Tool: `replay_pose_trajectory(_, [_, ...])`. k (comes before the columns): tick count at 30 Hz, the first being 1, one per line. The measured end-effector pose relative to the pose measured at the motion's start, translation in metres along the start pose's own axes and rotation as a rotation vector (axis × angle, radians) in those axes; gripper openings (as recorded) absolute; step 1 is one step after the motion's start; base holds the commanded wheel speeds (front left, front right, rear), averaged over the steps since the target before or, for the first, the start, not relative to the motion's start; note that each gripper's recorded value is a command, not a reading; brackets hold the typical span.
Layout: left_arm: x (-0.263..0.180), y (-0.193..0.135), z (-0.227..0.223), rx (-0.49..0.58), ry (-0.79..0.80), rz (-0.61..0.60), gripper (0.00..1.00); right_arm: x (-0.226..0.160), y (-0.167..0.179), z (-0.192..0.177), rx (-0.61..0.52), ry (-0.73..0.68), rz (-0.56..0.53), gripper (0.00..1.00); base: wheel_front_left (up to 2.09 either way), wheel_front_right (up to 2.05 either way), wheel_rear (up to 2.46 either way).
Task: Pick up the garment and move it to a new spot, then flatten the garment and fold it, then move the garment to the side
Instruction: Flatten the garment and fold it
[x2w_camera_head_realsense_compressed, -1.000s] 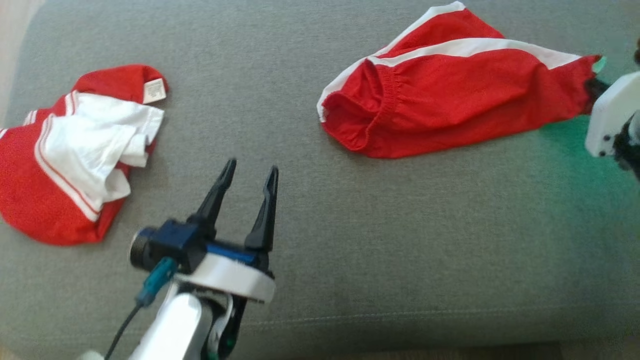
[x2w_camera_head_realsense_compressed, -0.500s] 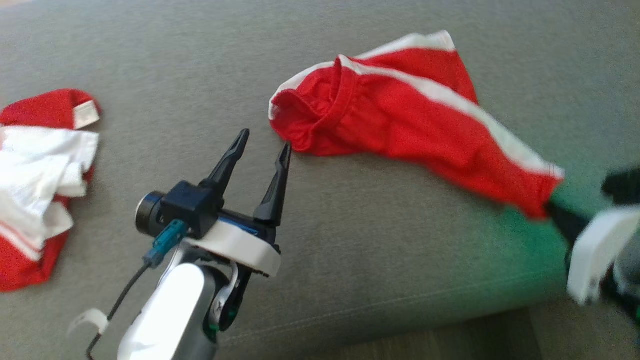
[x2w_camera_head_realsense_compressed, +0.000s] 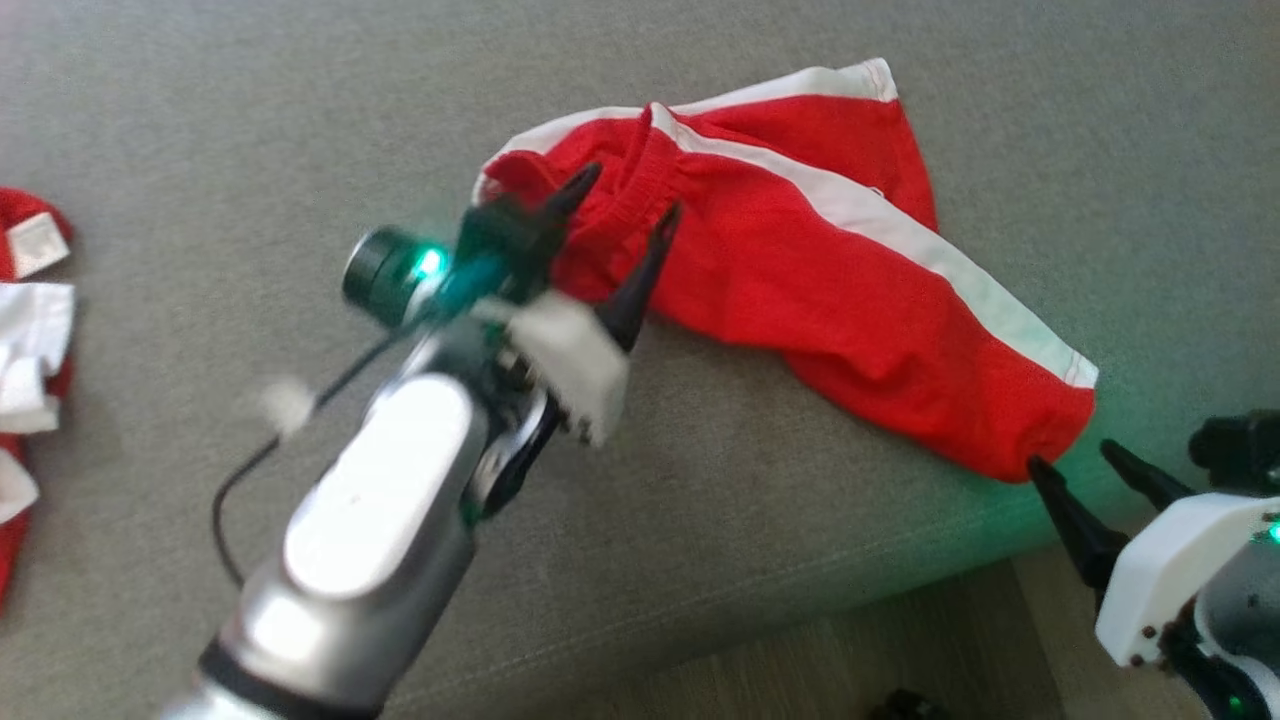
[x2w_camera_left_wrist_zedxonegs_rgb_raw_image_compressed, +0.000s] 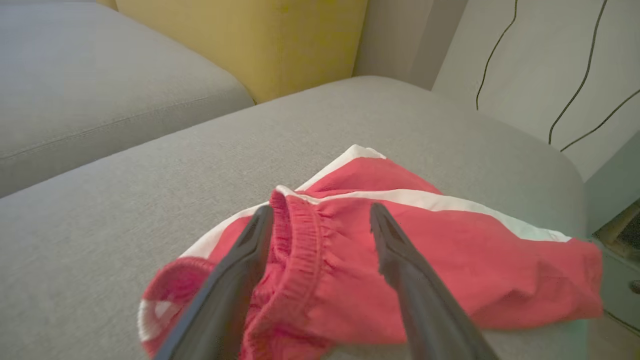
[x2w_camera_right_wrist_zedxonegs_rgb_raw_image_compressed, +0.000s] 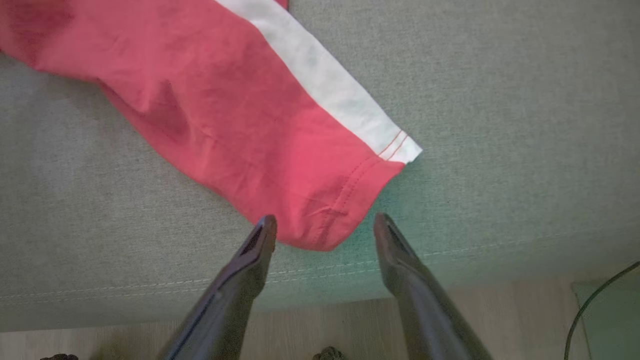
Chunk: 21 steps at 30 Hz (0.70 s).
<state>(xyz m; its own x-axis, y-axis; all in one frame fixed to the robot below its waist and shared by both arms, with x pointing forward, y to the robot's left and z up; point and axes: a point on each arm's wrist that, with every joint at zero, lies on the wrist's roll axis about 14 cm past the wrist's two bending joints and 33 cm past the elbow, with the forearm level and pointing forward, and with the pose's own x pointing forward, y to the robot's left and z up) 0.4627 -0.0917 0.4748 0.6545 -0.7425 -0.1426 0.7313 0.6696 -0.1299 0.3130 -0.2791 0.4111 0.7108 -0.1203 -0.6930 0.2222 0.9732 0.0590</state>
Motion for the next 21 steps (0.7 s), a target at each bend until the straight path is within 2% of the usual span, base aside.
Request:
replay_pose_trajectory(5, [0.029,0.006,-0.019,0.060,0.160,-0.005,1.00,0.002,-0.002,-0.008,-0.001,0.022,-0.017,1.00,0.00,0.00,0.00])
replay_pose_trajectory(15, [0.055,0.025,-0.037,0.140,0.343,0.023,1.00,0.006,-0.007,-0.017,0.007,0.042,-0.046,1.00,0.00,0.00,0.00])
replay_pose_trajectory(19, [0.058,0.024,-0.046,0.139,0.400,0.007,1.00,0.007,-0.010,-0.020,0.006,0.045,-0.059,1.00,0.00,0.00,0.00])
replay_pose_trajectory(21, [0.060,0.022,-0.048,0.141,0.417,-0.002,0.90,0.007,-0.013,-0.022,0.005,0.047,-0.067,1.00,0.00,0.00,0.00])
